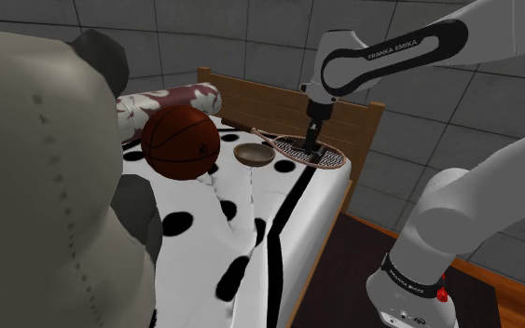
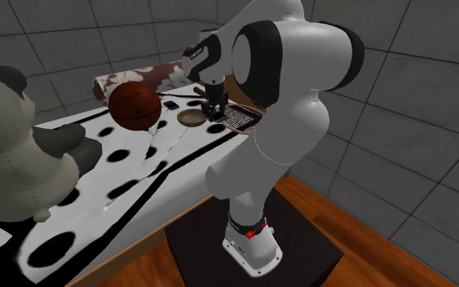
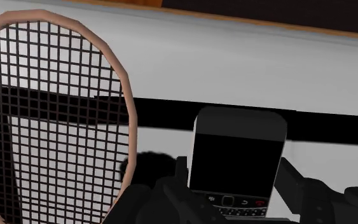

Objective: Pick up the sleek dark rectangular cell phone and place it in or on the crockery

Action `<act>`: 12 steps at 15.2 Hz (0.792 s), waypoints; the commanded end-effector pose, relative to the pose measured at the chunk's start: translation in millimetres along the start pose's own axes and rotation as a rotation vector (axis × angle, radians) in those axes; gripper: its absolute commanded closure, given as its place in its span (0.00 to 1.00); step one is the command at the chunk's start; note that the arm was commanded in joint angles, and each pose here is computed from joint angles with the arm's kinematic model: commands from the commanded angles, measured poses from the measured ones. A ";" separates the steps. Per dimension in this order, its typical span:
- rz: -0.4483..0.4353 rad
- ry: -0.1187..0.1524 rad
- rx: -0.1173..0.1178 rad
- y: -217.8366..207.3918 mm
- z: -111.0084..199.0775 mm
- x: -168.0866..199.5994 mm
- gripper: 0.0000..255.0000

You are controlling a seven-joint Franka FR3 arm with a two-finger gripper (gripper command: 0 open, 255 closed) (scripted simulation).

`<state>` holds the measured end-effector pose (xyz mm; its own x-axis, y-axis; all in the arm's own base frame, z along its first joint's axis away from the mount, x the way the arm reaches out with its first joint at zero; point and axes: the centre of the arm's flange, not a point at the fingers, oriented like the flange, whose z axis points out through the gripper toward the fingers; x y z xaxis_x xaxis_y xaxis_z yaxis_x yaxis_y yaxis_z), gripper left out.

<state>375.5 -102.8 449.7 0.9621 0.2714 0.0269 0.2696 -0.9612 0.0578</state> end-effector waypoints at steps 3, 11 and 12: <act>0.000 0.000 0.000 6.9 0.0 51.1 1.00; 0.000 0.000 0.000 22.4 1.0 155.5 1.00; 0.000 0.000 0.000 24.3 1.1 168.6 1.00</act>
<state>531.2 -81.5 454.4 0.9620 0.2718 0.0266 0.2700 -0.9611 0.0577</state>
